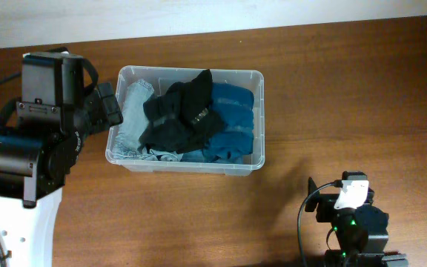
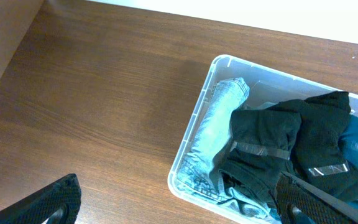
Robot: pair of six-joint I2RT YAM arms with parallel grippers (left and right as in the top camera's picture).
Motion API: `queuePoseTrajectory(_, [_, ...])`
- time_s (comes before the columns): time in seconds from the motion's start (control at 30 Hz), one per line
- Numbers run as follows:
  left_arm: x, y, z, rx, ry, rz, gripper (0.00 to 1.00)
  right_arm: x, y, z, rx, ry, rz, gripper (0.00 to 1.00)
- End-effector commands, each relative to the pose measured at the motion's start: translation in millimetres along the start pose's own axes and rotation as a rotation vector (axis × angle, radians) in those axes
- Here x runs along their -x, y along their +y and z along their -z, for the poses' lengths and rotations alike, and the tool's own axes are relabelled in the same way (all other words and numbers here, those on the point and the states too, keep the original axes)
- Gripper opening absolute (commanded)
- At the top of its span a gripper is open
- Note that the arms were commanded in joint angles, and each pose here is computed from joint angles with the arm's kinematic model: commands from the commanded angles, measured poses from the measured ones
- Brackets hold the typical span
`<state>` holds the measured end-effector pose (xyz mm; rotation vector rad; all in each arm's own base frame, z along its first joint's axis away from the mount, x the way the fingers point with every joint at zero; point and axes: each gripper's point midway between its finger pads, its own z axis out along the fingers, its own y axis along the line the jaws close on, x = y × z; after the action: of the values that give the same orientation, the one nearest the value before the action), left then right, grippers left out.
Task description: Pack container
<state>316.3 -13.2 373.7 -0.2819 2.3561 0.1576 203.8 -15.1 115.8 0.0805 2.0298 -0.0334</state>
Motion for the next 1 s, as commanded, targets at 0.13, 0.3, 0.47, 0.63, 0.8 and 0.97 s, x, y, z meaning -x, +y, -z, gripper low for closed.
queuePoseTrajectory(0.13, [1.9,2.7,-0.4,0.014,-0.007,0.013,0.99,-19.2,3.1,-10.2,0.022,0.036,-0.010,0.99])
queuePoseTrajectory(0.3, [1.8,2.6,-0.6,0.014,-0.006,0.012,0.99,-19.8,3.0,-10.2,0.021,0.039,-0.021,0.98])
queuePoseTrajectory(0.47, [1.9,2.6,-0.4,0.014,-0.007,0.013,0.99,-19.8,3.0,-10.2,0.021,0.039,-0.021,0.98])
queuePoseTrajectory(0.63, [1.8,2.6,-0.6,0.014,-0.006,0.012,0.99,-19.6,3.0,-10.1,0.021,0.039,-0.021,0.98])
queuePoseTrajectory(0.8, [1.9,2.6,-0.6,0.014,-0.007,0.013,0.99,-19.8,3.0,-10.2,0.021,0.039,-0.021,0.98])
queuePoseTrajectory(0.97, [0.1,8.8,2.8,0.036,-0.008,0.006,0.99,-19.8,3.0,-10.2,0.021,0.039,-0.021,0.99])
